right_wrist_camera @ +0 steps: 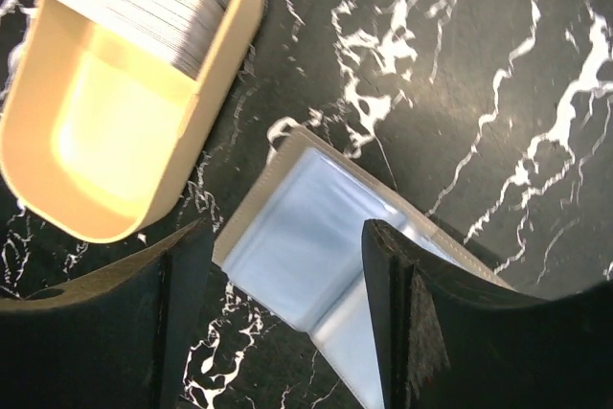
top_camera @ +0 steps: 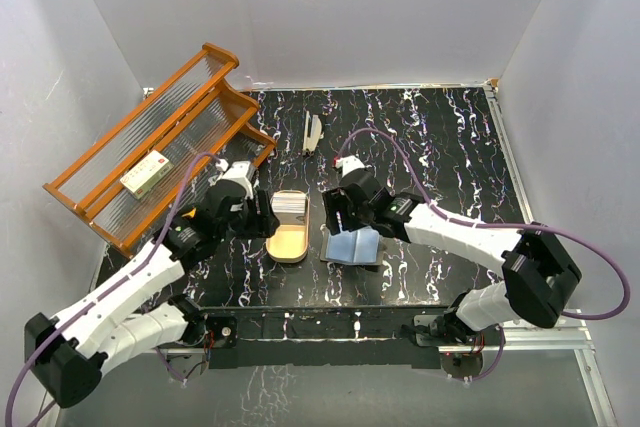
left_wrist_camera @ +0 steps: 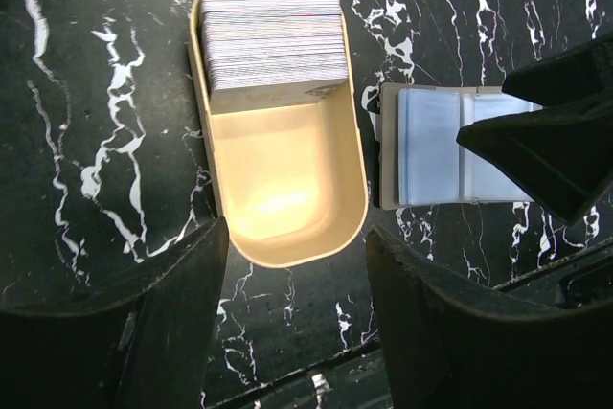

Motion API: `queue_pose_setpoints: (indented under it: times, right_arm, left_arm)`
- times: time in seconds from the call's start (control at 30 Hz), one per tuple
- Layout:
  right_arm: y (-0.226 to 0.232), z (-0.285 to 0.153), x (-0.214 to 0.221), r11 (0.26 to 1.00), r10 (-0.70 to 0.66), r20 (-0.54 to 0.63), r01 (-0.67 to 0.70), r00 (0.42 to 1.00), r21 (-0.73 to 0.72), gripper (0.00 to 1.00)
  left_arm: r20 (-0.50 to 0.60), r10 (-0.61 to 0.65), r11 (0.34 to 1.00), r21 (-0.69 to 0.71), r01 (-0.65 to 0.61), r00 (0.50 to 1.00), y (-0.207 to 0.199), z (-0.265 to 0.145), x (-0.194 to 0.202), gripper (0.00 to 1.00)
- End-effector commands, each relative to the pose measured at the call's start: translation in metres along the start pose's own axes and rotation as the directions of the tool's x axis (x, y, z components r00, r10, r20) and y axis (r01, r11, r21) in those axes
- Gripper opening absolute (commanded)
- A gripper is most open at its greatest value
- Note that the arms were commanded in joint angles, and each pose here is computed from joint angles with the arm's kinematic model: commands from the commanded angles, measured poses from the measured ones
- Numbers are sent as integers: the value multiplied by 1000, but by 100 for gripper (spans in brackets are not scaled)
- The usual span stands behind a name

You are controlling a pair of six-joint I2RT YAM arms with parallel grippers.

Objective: Put the credit cards into the card holder
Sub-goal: Pick up the credit card from the storage box.

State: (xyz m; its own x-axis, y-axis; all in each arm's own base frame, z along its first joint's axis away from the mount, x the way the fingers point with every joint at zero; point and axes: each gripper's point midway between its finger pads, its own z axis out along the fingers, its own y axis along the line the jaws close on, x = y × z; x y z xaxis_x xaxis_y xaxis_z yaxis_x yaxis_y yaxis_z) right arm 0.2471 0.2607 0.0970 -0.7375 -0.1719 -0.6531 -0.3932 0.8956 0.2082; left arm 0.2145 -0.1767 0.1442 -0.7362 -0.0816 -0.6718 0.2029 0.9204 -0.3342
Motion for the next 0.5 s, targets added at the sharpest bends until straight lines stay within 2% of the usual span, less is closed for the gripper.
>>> queue_pose_setpoints:
  times: [0.0, 0.17, 0.3, 0.47]
  right_arm:
    - [31, -14, -68, 980, -142, 223, 169, 964, -105, 61]
    - [49, -22, -99, 918, -309, 378, 377, 873, -122, 57]
    - [66, -30, -117, 837, -432, 496, 540, 753, -91, 57]
    - [83, -17, -126, 769, -520, 507, 635, 687, -73, 61]
  left_arm:
    - [61, -52, 995, -88, 57, 997, 20, -23, -4, 59]
    - [161, -34, 991, -125, 55, 986, 37, -51, -14, 60]
    - [248, -17, 989, -139, 53, 969, 46, -79, -27, 61]
    - [371, -6, 981, -177, 77, 929, 64, -114, -40, 65]
